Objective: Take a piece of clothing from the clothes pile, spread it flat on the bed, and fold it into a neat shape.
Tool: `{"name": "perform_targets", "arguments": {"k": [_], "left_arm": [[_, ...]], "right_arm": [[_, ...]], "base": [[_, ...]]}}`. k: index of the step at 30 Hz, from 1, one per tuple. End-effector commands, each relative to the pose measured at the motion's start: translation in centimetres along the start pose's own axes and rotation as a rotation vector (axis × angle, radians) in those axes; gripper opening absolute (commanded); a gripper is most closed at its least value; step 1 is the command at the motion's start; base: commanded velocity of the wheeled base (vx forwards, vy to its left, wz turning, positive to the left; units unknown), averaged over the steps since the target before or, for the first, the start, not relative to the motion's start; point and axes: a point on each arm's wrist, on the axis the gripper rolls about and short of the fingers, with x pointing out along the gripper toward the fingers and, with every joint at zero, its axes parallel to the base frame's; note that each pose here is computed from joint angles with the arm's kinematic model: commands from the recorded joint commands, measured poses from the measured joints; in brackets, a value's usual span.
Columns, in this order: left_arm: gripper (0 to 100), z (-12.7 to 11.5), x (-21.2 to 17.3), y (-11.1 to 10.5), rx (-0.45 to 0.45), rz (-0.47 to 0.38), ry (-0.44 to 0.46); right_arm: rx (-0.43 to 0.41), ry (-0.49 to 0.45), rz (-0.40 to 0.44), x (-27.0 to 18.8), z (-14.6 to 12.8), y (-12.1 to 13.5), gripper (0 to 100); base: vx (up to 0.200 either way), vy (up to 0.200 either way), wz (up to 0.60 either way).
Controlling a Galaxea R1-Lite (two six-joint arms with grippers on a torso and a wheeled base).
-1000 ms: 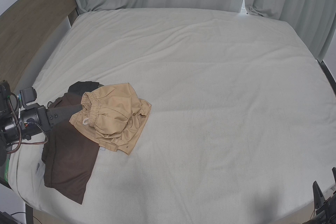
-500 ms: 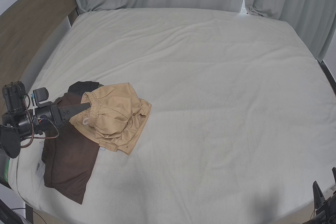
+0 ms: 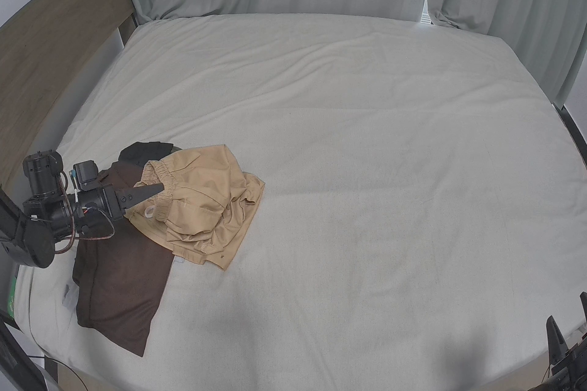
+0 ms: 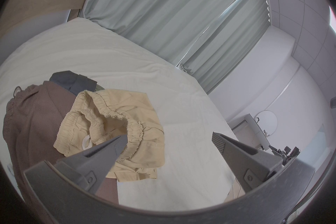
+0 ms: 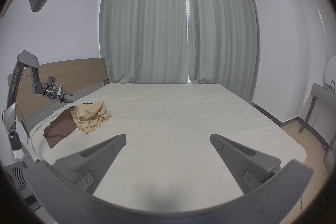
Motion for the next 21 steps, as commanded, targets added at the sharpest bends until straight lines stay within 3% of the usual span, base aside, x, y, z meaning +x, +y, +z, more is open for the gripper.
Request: {"name": "perform_targets", "arguments": {"k": [1,14,21], "left_arm": [[100,-0.3,0.4,1.1,-0.023,0.008,0.011],[100,-1.3,2.4,3.9,-0.028,0.003,0.024],[100,-1.6,2.9,4.2,-0.015,-0.026,0.021]], "right_arm": [[0.0,0.001,0.001,0.0,-0.5,0.0,100],[0.0,0.001,-0.001,0.0,-0.5,0.0,100],[0.0,0.001,-0.001,0.0,-0.5,0.0,100]], "base": [[0.0,0.0,0.0],[0.0,0.0,0.0],[0.0,0.0,0.0]]}}
